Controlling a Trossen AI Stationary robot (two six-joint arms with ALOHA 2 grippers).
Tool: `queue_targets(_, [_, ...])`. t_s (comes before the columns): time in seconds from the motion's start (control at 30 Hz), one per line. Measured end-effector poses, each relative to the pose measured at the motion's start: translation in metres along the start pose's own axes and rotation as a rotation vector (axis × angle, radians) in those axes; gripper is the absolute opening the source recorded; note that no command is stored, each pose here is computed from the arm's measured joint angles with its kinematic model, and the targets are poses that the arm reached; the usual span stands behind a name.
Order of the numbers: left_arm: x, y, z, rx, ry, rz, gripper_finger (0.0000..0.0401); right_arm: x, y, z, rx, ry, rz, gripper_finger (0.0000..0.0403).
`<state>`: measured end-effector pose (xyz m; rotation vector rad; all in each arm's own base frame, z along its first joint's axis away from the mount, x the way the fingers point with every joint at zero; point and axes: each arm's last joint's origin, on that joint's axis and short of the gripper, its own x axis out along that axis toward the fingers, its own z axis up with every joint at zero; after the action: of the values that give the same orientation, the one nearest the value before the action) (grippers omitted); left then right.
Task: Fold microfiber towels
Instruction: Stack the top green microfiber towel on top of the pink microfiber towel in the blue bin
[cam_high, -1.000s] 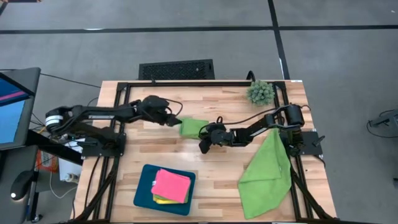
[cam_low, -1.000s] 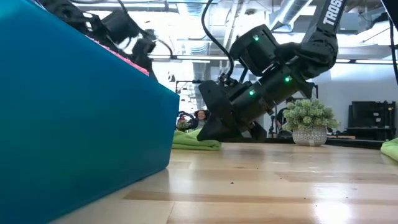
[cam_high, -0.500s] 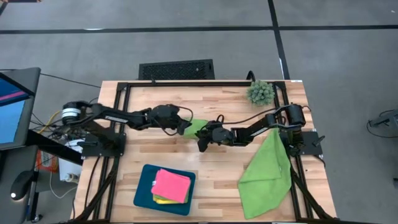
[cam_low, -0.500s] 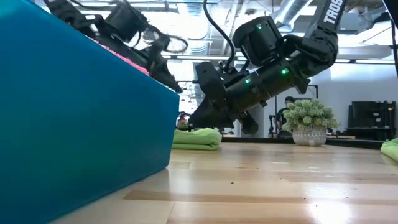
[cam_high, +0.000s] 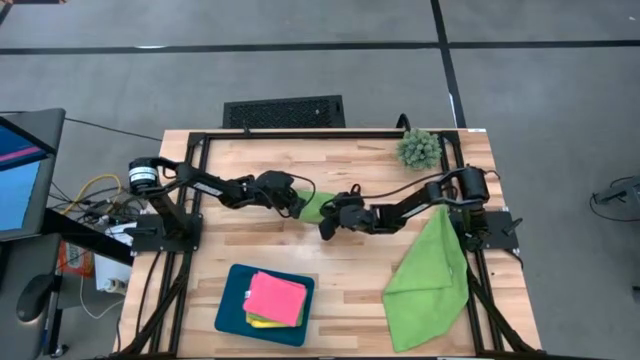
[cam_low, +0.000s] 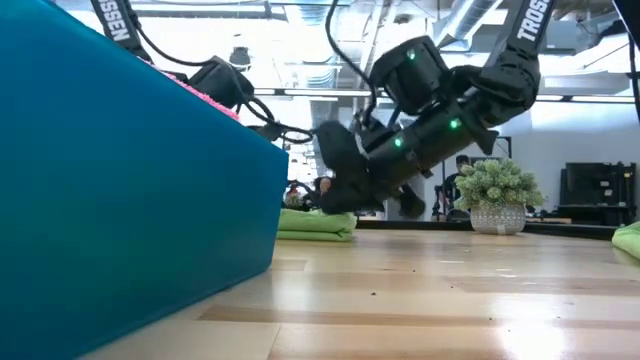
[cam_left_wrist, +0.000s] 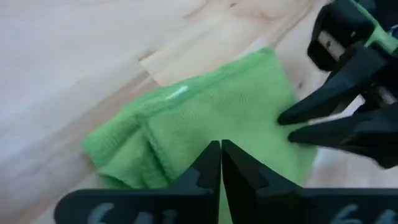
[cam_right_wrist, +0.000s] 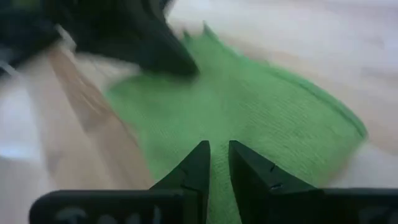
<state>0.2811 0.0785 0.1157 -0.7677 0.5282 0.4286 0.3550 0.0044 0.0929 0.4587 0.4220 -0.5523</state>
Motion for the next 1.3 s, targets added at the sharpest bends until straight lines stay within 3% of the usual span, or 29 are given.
queue_targets(0.27, [0.000,0.005,-0.001,0.054,-0.004,0.075,0.0000,0.007,-0.009,-0.008,0.011,0.040,-0.040,0.0069])
queue_targets(0.5, [-0.001,0.011,0.000,0.068,0.009,0.111,0.0000,-0.005,0.012,0.023,-0.065,-0.173,0.109,0.0066])
queue_targets(0.87, [-0.002,0.019,0.008,0.012,-0.025,0.120,0.0000,0.014,0.002,-0.022,-0.140,-0.040,0.056,0.0065])
queue_targets(1.1, [-0.009,0.013,0.022,-0.059,-0.056,-0.014,0.0000,0.018,0.001,-0.028,-0.089,-0.039,0.070,0.0065])
queue_targets(1.3, [-0.042,-0.009,0.042,-0.042,-0.147,-0.109,0.0000,0.017,0.000,-0.022,-0.102,-0.049,0.080,0.0065])
